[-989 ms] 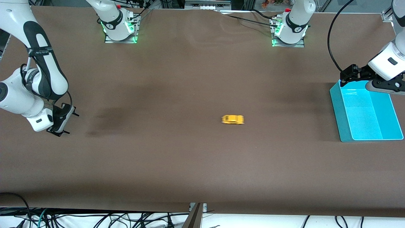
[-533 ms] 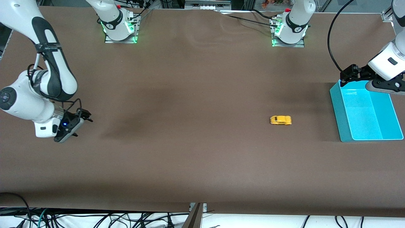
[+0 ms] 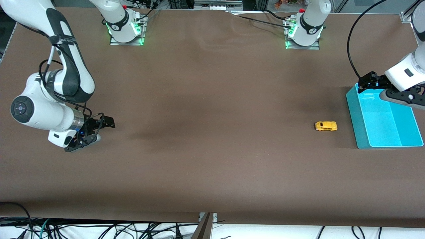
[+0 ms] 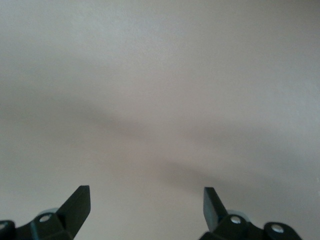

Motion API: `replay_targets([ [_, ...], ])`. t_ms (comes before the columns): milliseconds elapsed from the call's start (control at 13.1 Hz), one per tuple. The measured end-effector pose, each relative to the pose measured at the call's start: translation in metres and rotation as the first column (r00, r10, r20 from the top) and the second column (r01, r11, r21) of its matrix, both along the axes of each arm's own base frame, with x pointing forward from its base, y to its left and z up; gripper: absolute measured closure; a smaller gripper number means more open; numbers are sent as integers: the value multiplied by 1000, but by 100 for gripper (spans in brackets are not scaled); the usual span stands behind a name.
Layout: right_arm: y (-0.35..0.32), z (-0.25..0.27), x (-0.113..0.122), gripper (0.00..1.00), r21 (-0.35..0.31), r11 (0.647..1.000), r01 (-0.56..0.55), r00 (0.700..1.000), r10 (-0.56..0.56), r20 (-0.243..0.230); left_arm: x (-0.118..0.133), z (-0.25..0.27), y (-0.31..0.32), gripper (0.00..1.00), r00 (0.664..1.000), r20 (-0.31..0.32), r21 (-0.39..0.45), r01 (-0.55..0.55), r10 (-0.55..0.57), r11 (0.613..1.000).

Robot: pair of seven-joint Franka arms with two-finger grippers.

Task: Wind and store yellow beetle car
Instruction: 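Release the car with the right gripper while the left gripper reaches toward it, then lower the left gripper onto the rolled car and close it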

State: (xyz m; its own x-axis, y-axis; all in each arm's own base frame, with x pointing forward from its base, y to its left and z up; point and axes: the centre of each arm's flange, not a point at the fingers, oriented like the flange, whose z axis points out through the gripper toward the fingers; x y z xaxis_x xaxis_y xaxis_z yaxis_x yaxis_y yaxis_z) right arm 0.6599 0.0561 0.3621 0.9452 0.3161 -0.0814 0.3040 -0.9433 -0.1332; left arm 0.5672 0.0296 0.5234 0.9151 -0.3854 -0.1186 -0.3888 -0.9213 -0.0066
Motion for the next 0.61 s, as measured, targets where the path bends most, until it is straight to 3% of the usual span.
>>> replay_targets([
  [152, 3, 48, 2, 0, -14, 997, 77, 996, -78, -35, 9, -36, 6, 0, 987, -77, -29, 142, -143, 989],
  [304, 3, 100, 4, 0, -17, 995, 97, 995, -98, -33, 18, -77, 11, 0, 947, -143, -80, 280, -289, 957],
  [457, -3, 140, 2, 0, -20, 994, 109, 994, -110, -20, 26, -117, 14, 0, 882, -177, -141, 415, -436, 899],
  [609, -26, 170, 0, 0, -30, 988, 154, 988, -153, 23, 37, -154, 32, 0, 793, -140, -187, 566, -592, 803],
])
